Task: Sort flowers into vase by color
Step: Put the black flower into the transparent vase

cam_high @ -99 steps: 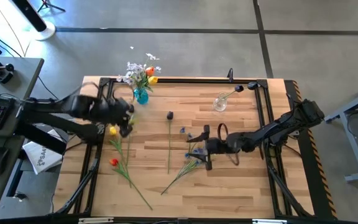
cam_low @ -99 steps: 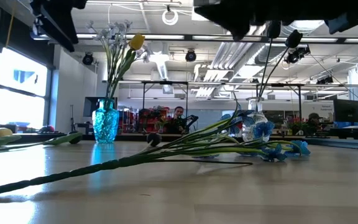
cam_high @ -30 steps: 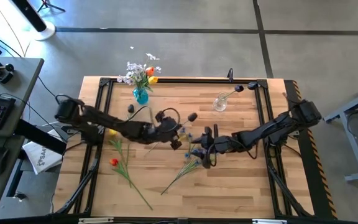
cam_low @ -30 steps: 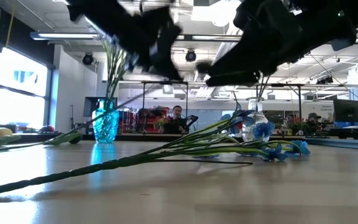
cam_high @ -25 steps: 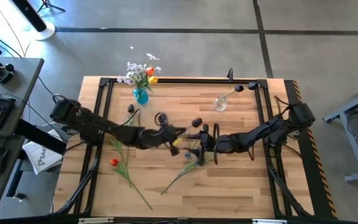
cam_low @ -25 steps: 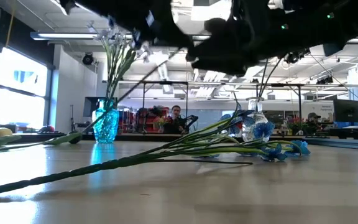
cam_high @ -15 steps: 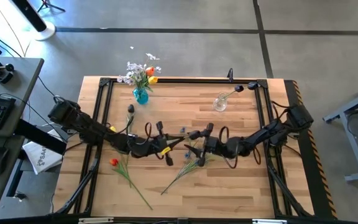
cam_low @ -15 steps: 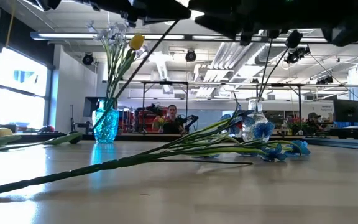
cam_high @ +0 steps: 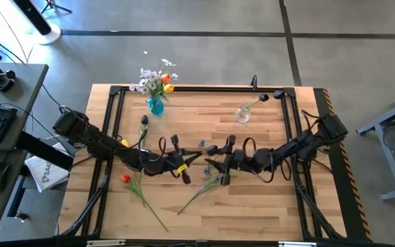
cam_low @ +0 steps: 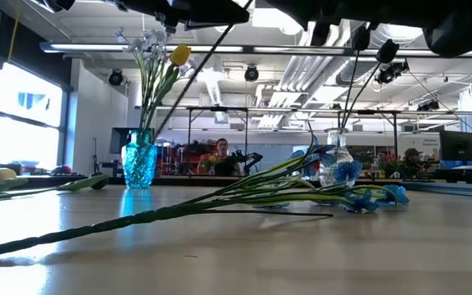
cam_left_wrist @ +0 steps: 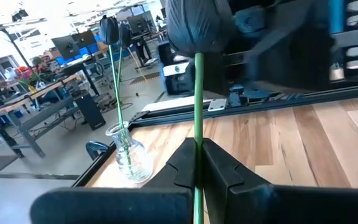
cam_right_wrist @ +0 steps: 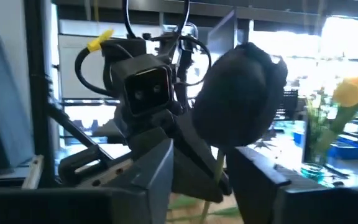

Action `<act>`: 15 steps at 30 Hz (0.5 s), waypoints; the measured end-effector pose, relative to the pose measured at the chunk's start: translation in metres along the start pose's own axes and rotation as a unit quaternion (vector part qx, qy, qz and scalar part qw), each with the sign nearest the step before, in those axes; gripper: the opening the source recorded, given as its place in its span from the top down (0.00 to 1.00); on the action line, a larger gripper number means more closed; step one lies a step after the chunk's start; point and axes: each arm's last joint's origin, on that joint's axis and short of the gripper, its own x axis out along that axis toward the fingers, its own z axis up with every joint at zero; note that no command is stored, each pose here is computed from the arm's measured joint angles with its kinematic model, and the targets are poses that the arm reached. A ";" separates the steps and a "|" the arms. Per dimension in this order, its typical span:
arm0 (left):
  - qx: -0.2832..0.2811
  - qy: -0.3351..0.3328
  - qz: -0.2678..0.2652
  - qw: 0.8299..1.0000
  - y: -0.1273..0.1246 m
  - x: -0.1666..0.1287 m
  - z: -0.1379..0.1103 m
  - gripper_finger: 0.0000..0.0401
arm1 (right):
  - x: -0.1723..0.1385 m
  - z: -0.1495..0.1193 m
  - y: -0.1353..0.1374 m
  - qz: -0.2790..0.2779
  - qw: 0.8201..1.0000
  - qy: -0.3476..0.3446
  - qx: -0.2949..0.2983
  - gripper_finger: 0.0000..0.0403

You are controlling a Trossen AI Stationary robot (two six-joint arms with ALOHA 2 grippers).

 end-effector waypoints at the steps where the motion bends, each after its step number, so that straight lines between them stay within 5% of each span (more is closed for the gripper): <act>1: 0.000 0.000 0.000 1.000 0.000 0.000 0.000 1.00 | 0.001 0.000 -0.001 0.002 1.000 0.000 0.004 0.69; 12: -0.009 0.004 -0.001 1.000 0.000 0.000 -0.001 1.00 | 0.003 -0.001 -0.007 -0.014 1.000 0.002 -0.011 0.97; 15: -0.001 0.012 -0.001 1.000 -0.001 0.000 -0.002 0.98 | 0.001 -0.001 -0.005 -0.033 0.999 0.009 -0.031 0.98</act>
